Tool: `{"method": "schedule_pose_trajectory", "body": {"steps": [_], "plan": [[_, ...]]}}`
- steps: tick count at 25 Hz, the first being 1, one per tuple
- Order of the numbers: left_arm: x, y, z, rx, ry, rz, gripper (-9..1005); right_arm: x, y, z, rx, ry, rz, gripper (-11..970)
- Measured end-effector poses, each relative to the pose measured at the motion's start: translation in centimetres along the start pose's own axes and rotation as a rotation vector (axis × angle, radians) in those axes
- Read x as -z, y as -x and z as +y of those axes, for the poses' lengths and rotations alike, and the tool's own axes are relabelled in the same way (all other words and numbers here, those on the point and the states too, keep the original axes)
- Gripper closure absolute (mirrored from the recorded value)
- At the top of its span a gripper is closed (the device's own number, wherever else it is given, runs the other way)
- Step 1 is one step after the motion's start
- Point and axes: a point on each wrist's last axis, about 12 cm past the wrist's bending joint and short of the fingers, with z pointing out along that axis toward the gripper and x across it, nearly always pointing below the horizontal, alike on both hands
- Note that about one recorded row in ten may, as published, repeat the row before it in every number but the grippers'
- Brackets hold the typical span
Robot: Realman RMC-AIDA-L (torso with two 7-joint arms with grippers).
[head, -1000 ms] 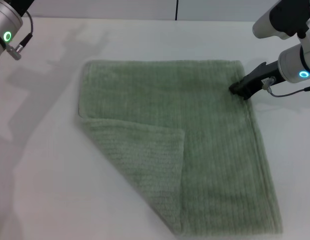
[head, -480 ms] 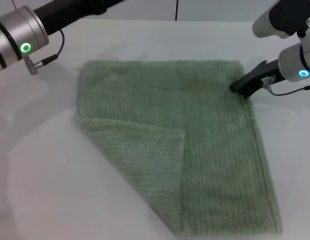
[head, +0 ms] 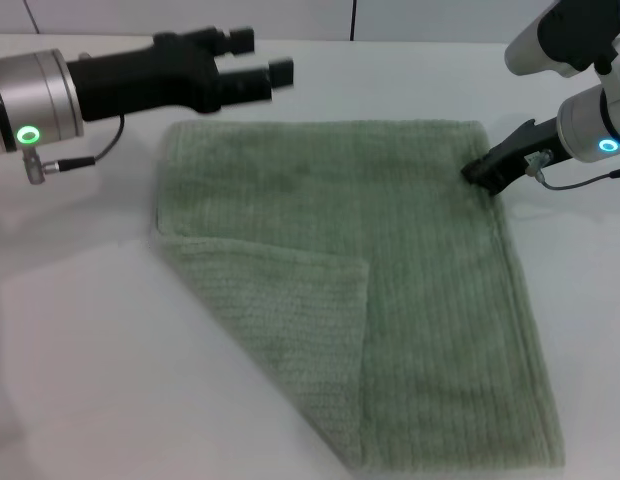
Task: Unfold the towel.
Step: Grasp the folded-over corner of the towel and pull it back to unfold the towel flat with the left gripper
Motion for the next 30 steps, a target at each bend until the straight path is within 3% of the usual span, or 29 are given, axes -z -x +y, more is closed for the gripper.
{"method": "schedule_pose_trajectory", "body": {"steps": [12, 30], "plan": [[-3.7, -0.8, -2.4, -0.137, -0.172, 0.318, 184, 0.0, 0.4, 0.0, 0.007, -0.007, -0.006, 940], [-5.2, -1.2, -3.3, -0.205, -0.199, 0.394, 184, -0.4, 0.1, 0.4, -0.006, 0.009, 0.009, 939]]}}
